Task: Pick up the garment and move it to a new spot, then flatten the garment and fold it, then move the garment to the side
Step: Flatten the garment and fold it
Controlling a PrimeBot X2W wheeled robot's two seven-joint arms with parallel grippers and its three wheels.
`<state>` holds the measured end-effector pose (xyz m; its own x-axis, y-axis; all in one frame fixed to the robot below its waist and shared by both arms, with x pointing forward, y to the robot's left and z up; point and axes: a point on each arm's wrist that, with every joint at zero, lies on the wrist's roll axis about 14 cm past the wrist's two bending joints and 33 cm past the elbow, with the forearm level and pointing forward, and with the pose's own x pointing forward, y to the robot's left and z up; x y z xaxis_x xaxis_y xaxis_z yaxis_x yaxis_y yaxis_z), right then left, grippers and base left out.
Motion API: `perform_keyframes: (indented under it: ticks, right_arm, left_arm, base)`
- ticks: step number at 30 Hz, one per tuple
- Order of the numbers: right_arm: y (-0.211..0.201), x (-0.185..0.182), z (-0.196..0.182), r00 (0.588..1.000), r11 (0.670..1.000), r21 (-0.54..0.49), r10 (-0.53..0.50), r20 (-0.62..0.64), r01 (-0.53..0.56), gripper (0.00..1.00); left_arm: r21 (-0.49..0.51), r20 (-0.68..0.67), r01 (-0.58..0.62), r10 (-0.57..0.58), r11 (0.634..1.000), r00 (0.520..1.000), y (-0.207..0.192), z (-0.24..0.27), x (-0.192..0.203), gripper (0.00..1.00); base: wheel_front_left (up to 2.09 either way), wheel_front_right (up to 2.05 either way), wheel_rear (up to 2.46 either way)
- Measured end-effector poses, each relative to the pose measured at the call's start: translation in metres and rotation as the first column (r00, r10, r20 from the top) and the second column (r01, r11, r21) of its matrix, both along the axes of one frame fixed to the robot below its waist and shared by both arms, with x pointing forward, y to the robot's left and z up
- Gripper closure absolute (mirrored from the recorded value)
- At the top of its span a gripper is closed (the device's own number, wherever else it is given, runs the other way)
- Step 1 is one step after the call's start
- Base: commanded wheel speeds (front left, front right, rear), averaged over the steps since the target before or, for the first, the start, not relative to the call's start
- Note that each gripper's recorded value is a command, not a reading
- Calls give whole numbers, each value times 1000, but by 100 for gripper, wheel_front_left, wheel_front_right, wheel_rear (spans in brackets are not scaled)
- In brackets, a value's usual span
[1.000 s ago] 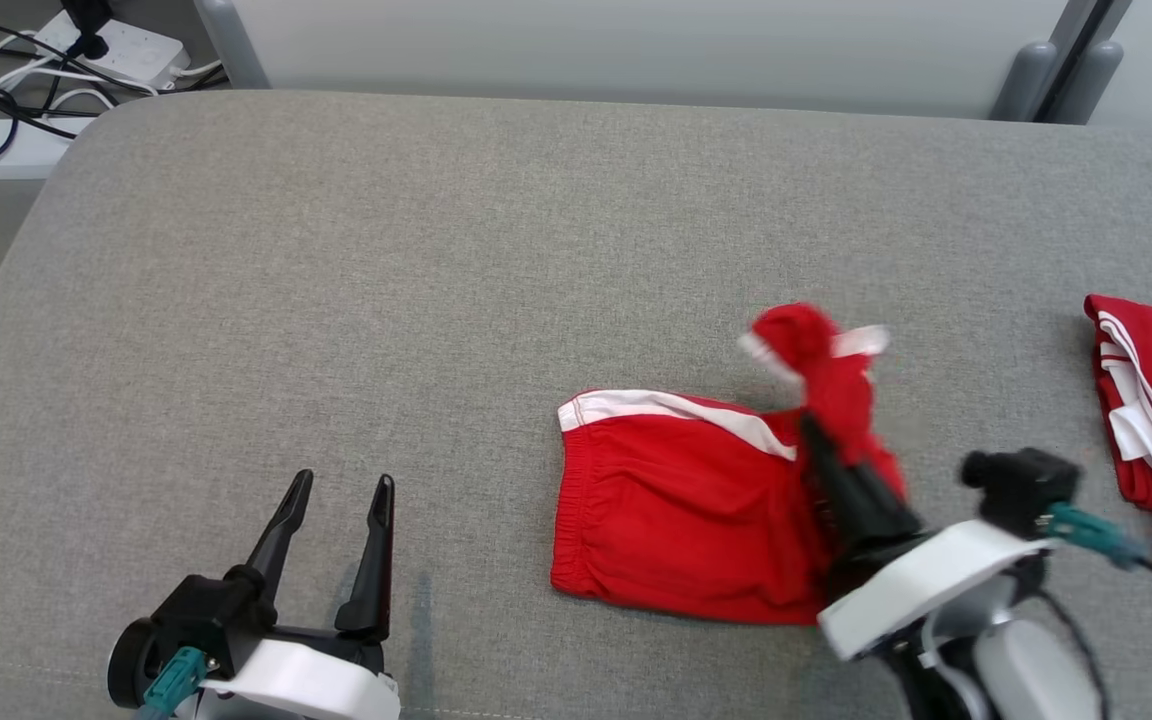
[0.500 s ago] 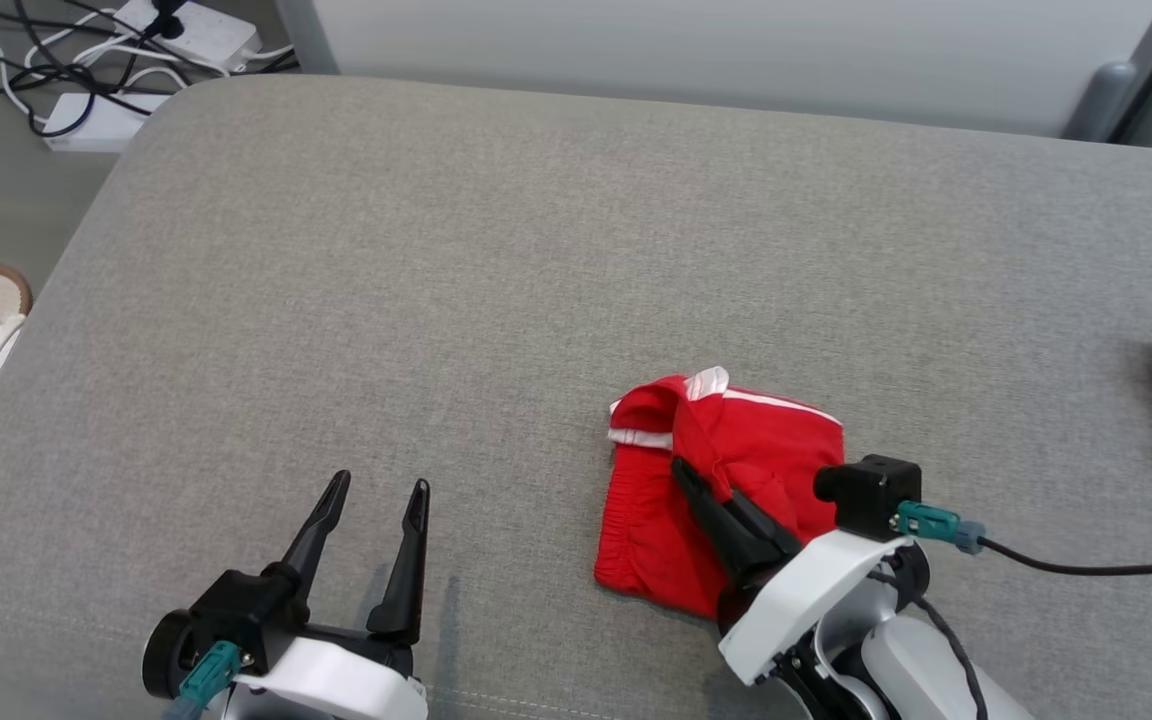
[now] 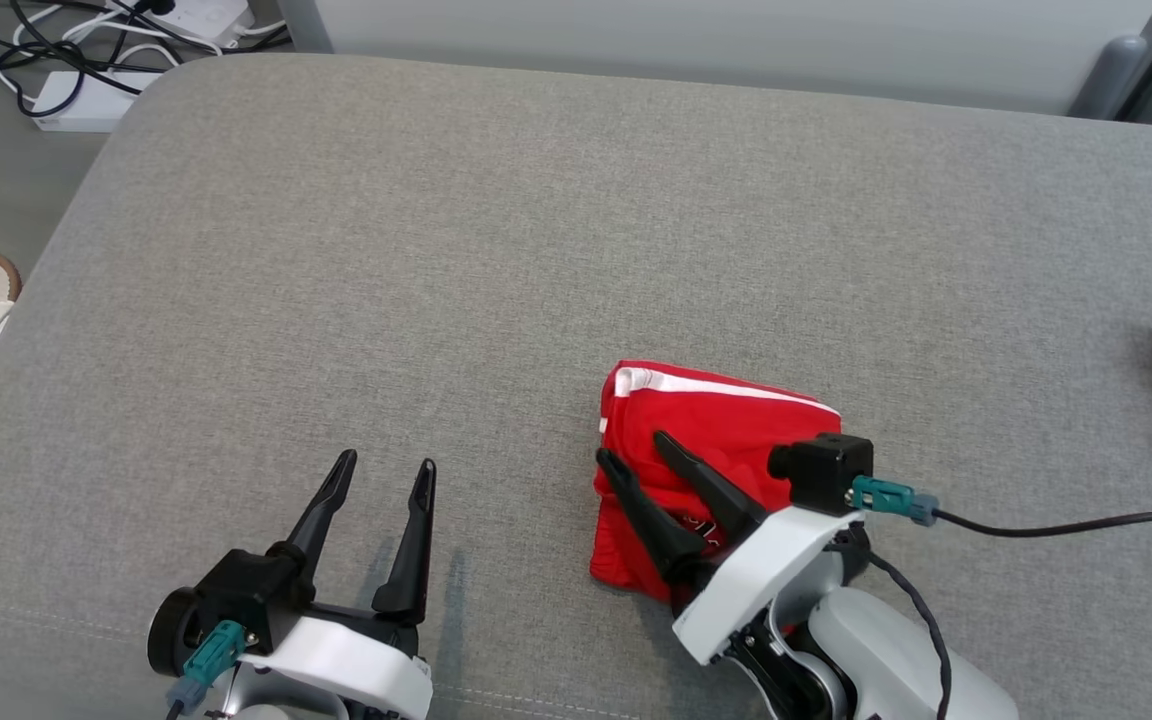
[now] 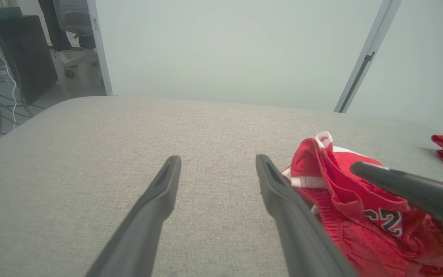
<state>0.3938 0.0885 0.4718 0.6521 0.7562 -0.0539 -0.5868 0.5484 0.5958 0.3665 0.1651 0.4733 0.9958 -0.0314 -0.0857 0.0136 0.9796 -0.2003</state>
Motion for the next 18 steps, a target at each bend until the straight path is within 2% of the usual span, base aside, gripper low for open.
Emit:
perform_keyframes:
  ticks: [4, 9, 13, 16, 18]
  right_arm:
    - [-2, 6, 11, 1000, 999, 42, -22, 17, 22, 0]
    - [-45, 41, 43, 976, 982, 87, -178, 129, 167, 0]
    - [-122, 61, 56, 896, 929, 62, -368, 248, 364, 0]
    - [-175, 58, 42, 833, 870, -46, -452, 318, 490, 0]
    - [-199, 52, 33, 805, 832, -121, -472, 360, 542, 0]
  left_arm:
    - [-1, -3, 7, -7, 1000, 1000, -2, -1, 2, 0]
    - [3, 3, 12, -12, 1000, 1000, -2, 0, 6, 0]
    - [11, 15, 12, -12, 1000, 1000, 0, 3, 11, 0]
    - [9, 24, 14, -15, 1000, 1000, -1, 6, 13, 0]
    - [9, 29, 14, -14, 1000, 999, -2, 8, 15, 0]
  base:
    - [0, 0, 0]
    - [0, 0, 0]
    - [0, 0, 0]
    - [0, 0, 0]
    - [0, 0, 0]
